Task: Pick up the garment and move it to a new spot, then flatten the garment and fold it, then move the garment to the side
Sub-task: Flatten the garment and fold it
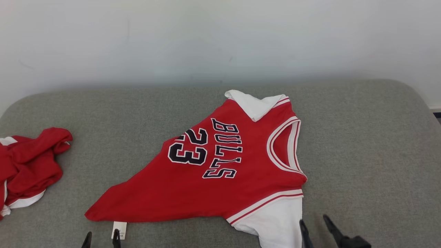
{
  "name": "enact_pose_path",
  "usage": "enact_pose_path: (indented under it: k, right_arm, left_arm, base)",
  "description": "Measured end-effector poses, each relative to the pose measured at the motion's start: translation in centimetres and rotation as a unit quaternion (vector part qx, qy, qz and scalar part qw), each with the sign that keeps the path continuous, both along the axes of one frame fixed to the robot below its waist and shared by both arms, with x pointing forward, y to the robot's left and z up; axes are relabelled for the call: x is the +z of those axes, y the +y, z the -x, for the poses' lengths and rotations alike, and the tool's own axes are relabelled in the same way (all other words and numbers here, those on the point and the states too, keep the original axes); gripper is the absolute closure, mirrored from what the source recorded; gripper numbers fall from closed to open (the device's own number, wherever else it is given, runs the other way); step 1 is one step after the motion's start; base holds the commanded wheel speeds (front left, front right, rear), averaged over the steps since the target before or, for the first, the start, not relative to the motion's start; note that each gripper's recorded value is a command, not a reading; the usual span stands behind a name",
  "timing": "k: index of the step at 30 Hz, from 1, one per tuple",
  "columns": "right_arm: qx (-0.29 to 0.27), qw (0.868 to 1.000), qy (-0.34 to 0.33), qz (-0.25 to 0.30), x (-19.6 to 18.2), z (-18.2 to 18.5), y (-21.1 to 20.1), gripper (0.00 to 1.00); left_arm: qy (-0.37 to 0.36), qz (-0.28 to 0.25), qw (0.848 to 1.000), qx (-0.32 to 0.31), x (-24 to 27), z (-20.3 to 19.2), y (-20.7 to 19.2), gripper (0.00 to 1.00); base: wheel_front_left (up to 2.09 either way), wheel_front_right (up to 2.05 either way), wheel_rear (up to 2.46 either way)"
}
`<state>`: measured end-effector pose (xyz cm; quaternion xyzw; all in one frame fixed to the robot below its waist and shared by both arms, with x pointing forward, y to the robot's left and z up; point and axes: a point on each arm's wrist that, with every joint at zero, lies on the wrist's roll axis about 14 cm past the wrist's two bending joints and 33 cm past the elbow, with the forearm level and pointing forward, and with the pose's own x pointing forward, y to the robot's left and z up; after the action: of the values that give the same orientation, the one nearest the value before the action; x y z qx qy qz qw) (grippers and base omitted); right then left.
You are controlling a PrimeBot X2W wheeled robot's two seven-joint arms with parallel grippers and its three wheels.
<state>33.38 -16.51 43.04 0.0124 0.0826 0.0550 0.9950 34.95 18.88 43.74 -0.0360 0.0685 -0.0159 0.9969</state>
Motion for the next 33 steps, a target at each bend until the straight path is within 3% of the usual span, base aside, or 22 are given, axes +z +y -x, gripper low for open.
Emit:
enact_pose_path:
  k: [6,20,21,22,23,24,25,33]
  right_arm:
    - [0.027,0.997,0.066,0.005,-3.9,2.1,1.6,0.0]
    - [0.058,0.99,0.129,0.0,-7.4,2.7,3.2,0.0]
    - [0.059,0.989,0.133,0.0,-7.6,2.8,3.2,0.17]
    - [0.061,0.989,0.135,0.0,-7.7,2.8,3.3,0.17]
    - [0.063,0.989,0.137,0.001,-7.9,2.8,3.4,0.4]
    - [0.065,0.988,0.139,0.001,-7.9,2.9,3.4,0.77]
    - [0.064,0.988,0.14,-0.001,-8.0,2.9,3.4,1.0]
    - [0.038,0.99,0.133,0.003,-7.5,2.7,1.0,1.0]
  left_arm:
    - [0.015,0.006,1.0,-0.002,-0.9,0.0,-0.3,0.0]
    - [0.024,0.016,1.0,-0.005,-1.6,-0.9,-0.7,0.0]
    - [0.025,0.016,1.0,-0.004,-1.6,-0.9,-0.7,0.0]
    - [0.026,0.017,1.0,-0.003,-1.7,-0.9,-0.6,0.0]
    - [0.026,0.018,0.999,-0.003,-1.7,-0.8,-0.6,0.0]
    - [0.026,0.019,0.999,-0.003,-1.7,-0.8,-0.6,0.0]
    - [0.026,0.019,0.999,-0.004,-1.7,-0.8,-0.7,0.0]
    - [0.025,0.024,0.999,0.0,-1.6,-1.0,-0.7,0.0]
  base:
    - [0.0,0.0,0.0]
    - [0.0,0.0,0.0]
    - [0.0,0.0,0.0]
    - [0.0,0.0,0.0]
    - [0.0,0.0,0.0]
    - [0.0,0.0,0.0]
    - [0.0,0.0,0.0]
    - [0.0,0.0,0.0]
